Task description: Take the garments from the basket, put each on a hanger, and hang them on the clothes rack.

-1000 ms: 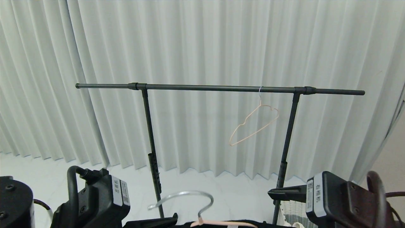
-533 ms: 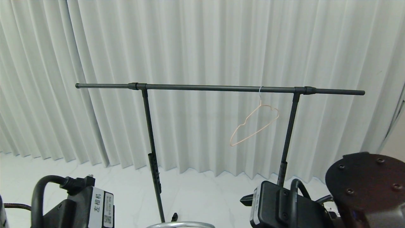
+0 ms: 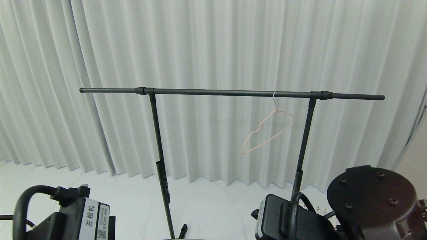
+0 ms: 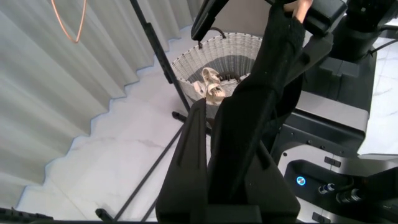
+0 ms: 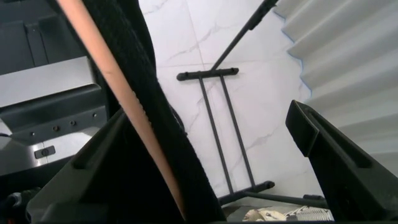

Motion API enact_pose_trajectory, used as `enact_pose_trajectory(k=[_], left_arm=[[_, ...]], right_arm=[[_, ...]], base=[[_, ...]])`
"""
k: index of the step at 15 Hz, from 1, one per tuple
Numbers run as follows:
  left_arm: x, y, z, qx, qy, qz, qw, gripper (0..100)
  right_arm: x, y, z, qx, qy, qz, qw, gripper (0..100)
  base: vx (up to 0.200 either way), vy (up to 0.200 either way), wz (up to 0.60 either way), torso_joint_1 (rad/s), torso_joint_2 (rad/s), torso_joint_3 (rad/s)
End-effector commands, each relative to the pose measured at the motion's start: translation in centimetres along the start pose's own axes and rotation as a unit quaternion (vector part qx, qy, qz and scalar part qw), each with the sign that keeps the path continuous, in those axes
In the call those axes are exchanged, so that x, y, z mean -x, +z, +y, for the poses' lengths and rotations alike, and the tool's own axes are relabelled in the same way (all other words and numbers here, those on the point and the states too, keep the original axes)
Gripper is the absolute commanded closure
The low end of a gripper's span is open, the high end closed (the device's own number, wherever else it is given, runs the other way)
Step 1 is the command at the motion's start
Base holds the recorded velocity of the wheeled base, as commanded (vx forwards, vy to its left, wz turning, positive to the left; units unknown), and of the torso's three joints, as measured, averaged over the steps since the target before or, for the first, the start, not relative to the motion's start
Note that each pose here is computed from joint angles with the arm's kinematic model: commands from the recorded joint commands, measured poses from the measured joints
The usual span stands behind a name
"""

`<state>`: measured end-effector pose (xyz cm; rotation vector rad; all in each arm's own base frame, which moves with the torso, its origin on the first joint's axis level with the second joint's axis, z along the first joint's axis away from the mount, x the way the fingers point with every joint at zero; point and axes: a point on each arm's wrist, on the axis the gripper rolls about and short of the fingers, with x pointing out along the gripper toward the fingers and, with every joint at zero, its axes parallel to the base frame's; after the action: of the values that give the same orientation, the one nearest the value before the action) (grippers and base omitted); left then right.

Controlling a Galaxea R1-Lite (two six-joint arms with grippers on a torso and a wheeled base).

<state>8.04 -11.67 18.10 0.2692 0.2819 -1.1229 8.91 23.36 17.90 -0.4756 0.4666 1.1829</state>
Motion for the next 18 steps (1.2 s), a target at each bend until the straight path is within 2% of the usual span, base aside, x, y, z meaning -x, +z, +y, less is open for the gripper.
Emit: enact_pose_trajectory(k=[1, 7, 12, 15, 16, 18], left_arm=[[0.01, 0.01, 0.00, 0.000, 0.000, 0.000, 1.0000, 100], [0.04, 0.02, 0.00, 0.001, 0.001, -0.001, 1.0000, 100], [0.02, 0.20, 0.03, 0.000, 0.001, -0.004, 1.0000, 100], [-0.06, 0.37, 0.09, 0.000, 0.002, -0.005, 1.0000, 100], [-0.02, 0.40, 0.09, 0.000, 0.003, -0.006, 1.0000, 100], [-0.02, 0.38, 0.09, 0.000, 0.002, -0.006, 1.0000, 100]], right_arm=[[0.00, 0.02, 0.01, 0.000, -0.001, -0.001, 1.0000, 0], [0.17, 0.05, -0.02, 0.001, -0.006, -0.004, 1.0000, 0], [0.35, -0.37, -0.15, -0.001, -0.044, 0.004, 0.9990, 0], [0.10, -0.40, 0.09, 0.002, -0.042, -0.016, 0.9990, 0], [0.05, -0.62, 0.19, 0.002, -0.041, -0.016, 0.9990, 100], [0.12, -0.67, 0.31, 0.004, -0.039, -0.017, 0.9991, 100]], base=[[0.000, 0.000, 0.00, 0.000, 0.00, 0.000], [0.000, 0.000, 0.00, 0.000, 0.00, 0.000], [0.000, 0.000, 0.00, 0.000, 0.00, 0.000], [0.000, 0.000, 0.00, 0.000, 0.00, 0.000], [0.000, 0.000, 0.00, 0.000, 0.00, 0.000], [0.000, 0.000, 0.00, 0.000, 0.00, 0.000]])
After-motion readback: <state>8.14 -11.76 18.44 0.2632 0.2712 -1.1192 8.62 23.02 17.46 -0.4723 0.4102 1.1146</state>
